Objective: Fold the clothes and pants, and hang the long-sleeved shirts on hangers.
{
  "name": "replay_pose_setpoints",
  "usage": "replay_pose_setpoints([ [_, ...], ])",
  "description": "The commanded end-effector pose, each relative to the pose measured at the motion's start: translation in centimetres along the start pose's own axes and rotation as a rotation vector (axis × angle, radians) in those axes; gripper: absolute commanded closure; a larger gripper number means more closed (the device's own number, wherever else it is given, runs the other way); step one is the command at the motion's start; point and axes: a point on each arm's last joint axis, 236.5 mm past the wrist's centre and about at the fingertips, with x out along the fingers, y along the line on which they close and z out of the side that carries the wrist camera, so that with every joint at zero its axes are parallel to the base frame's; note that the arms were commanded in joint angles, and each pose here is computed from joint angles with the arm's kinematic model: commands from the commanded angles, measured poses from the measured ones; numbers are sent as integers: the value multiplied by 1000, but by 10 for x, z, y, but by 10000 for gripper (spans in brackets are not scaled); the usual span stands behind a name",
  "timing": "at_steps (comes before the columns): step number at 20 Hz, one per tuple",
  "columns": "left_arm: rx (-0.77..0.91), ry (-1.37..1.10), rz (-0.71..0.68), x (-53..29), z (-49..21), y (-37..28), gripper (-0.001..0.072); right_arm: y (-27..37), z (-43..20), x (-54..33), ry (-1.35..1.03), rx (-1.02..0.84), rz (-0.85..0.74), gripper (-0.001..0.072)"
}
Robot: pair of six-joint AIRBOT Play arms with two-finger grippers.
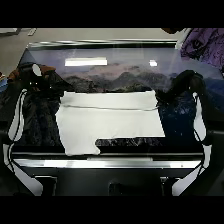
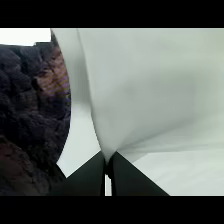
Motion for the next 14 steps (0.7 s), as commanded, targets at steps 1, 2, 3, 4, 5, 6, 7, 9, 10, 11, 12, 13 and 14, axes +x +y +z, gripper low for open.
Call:
replay_pose_setpoints([
  [1,-7,46,13,5,-9,2,694,0,-10,13,37,-24,-43,676],
  [2,-5,53,12,8,-9,1,694,1,-11,17,37,-38,-61,676],
  [3,-4,60,12,11,-10,0,691,0,-11,20,37,-48,-86,676],
  [4,-3,64,9,13,-10,-1,674,-3,-10,22,33,-57,-112,626],
  [5,-2,63,9,13,-10,-2,531,-4,-10,22,30,-67,-131,545],
  [6,-6,57,9,10,-9,0,318,-8,-10,18,25,-71,-151,438],
  [7,-34,44,8,4,-9,4,221,-13,-9,9,8,-81,-173,279],
  [9,-83,14,-5,-20,-12,17,196,-21,-4,-26,-61,-187,-246,237],
  [10,-108,-6,-47,-34,-14,20,196,-18,0,-45,-116,-174,-215,237],
  [11,-130,-24,-79,-47,-21,28,196,-13,2,-66,-163,-194,-158,237],
  [12,-168,-23,-98,-54,-35,40,196,-16,1,-82,-189,-183,-109,237],
  [13,-212,-15,-132,-56,-52,48,196,-25,-2,-93,-201,-155,-61,237],
  [14,-254,0,-172,-54,-77,54,196,-38,-11,-100,-197,-116,-7,238],
])
